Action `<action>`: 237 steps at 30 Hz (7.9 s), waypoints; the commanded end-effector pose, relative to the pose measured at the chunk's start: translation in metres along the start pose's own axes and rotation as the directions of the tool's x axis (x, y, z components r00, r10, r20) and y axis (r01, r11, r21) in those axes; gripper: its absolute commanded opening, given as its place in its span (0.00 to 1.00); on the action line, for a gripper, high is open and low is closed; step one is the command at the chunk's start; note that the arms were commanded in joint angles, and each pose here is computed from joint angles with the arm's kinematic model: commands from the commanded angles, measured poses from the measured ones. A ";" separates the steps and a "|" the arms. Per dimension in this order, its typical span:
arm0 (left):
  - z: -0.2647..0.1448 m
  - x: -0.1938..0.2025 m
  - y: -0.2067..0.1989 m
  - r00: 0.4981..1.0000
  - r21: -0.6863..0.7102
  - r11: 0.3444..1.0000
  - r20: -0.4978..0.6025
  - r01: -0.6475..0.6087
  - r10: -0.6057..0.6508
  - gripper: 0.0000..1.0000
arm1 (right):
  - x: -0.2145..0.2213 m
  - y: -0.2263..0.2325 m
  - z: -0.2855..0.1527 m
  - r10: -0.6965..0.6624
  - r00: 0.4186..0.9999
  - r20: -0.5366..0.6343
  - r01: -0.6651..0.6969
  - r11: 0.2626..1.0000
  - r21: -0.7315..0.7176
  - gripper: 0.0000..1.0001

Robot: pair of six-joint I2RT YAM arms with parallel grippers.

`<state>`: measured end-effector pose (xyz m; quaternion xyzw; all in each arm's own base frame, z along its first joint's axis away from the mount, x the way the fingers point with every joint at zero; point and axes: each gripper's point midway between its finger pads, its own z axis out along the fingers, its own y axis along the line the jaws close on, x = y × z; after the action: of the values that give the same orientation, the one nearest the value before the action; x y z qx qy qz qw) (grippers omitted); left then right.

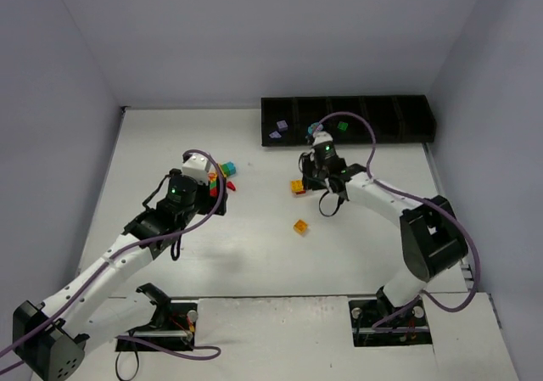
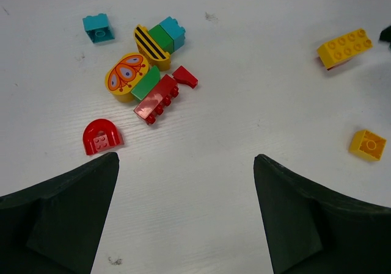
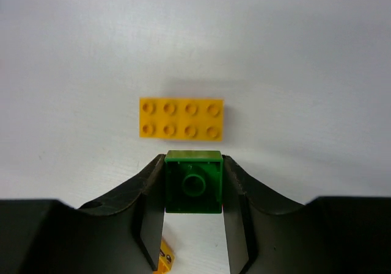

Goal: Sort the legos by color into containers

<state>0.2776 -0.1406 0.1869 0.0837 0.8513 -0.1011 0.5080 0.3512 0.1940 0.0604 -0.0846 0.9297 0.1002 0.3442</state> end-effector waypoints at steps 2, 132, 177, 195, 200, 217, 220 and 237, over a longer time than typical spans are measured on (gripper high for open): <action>0.000 -0.028 0.002 0.997 -0.014 1.000 0.078 0.023 -0.022 0.85 | -0.112 -0.039 -0.039 0.060 0.970 0.237 -0.075 0.996 0.056 0.00; 0.120 0.081 0.064 0.867 -0.650 0.724 -0.202 0.229 -0.456 0.23 | -0.044 -0.026 -0.103 0.267 0.945 0.188 -0.214 0.941 -0.261 0.54; 0.085 0.037 0.034 0.893 -0.422 0.875 -0.260 0.237 -0.367 0.92 | 0.066 0.033 -0.044 0.081 0.984 -0.157 -0.094 0.993 -0.074 0.75; 0.027 -0.043 0.056 0.978 -0.268 0.944 -0.031 0.192 -0.208 0.92 | 0.049 0.010 -0.028 0.117 0.980 -0.161 -0.095 0.986 0.138 0.00; 0.011 -0.047 0.055 0.985 -0.208 0.963 0.048 0.171 -0.165 0.93 | -0.071 -0.077 -0.049 0.271 0.955 0.121 -0.291 0.932 0.214 0.00; 0.020 -0.037 0.050 0.989 -0.180 0.972 0.008 0.148 -0.149 0.92 | -0.273 -0.289 0.004 0.392 0.772 0.501 -0.561 0.791 0.245 0.04; 0.023 -0.032 0.049 0.990 -0.181 0.974 -0.013 0.138 -0.143 0.92 | -0.278 -0.306 0.023 0.398 0.767 0.504 -0.564 0.793 0.231 0.08; 0.036 -0.031 0.019 0.995 -0.004 0.996 -0.047 0.084 -0.084 0.92 | -0.305 -0.291 0.001 0.309 0.803 0.509 -0.435 0.888 0.147 0.73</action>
<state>0.3101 -0.1125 0.1617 0.0180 0.8973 -0.0733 0.4349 0.6507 -0.0646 0.1311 0.2058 0.8584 0.0506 0.4671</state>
